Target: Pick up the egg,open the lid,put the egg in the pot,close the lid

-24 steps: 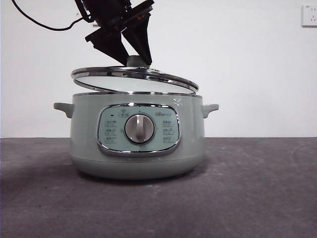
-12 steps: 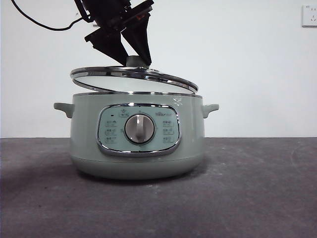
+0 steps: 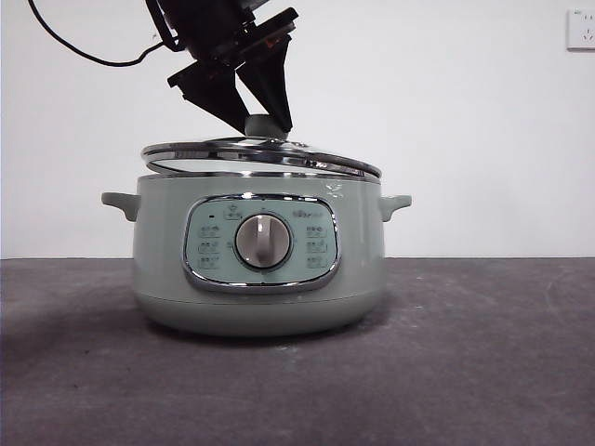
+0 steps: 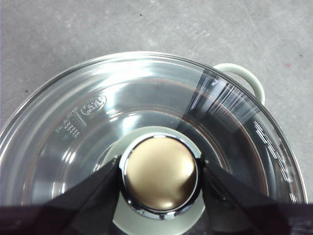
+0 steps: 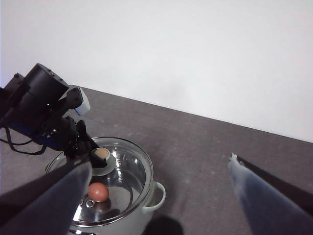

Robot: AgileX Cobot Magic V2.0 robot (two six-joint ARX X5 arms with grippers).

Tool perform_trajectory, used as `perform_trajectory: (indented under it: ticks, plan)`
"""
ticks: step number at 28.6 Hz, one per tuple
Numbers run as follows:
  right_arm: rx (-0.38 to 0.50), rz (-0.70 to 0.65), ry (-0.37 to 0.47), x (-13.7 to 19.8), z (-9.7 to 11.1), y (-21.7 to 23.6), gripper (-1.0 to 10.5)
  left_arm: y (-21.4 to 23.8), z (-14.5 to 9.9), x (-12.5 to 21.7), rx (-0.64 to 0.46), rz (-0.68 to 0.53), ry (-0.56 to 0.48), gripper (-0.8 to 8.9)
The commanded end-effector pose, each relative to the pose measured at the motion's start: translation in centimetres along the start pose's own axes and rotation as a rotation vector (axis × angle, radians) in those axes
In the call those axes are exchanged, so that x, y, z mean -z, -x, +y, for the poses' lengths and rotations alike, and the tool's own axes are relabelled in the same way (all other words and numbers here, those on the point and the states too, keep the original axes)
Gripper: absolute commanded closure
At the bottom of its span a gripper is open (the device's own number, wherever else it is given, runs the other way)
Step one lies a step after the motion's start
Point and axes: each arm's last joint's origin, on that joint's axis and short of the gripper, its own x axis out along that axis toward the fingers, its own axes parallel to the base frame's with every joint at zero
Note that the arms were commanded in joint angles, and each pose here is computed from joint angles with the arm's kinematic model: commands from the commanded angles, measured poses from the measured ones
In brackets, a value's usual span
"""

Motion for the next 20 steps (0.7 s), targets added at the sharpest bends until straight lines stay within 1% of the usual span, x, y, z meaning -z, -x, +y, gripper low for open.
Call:
perform_trajectory:
  ticks: [1,13,15,16,17,19,20]
  plan:
    - [-0.003,-0.001,0.005,0.0,0.0,0.0,4.7,0.2,-0.1,-0.6,-0.009,-0.038,-0.009,8.22]
    - [-0.004,0.01,0.007,0.1,0.0,0.0,4.7,-1.7,0.1,0.1,-0.002,0.038,0.004,8.21]
    - [-0.004,0.018,0.008,0.2,0.0,0.0,4.7,-1.7,0.1,0.2,-0.001,0.043,0.01,8.03]
    - [-0.006,0.024,0.009,0.3,0.0,0.0,4.7,-1.7,0.1,0.2,-0.002,0.048,0.026,7.73]
    - [-0.009,0.033,0.011,0.4,0.0,0.0,4.7,-1.7,0.1,0.3,-0.001,0.056,0.033,7.03]
    - [-0.011,0.053,0.014,0.6,0.1,0.0,4.7,-1.7,0.1,0.4,-0.001,0.069,0.037,5.23]
    - [-0.012,0.069,0.017,0.7,0.1,-0.1,4.7,-1.7,0.1,0.5,0.0,0.076,0.038,4.12]
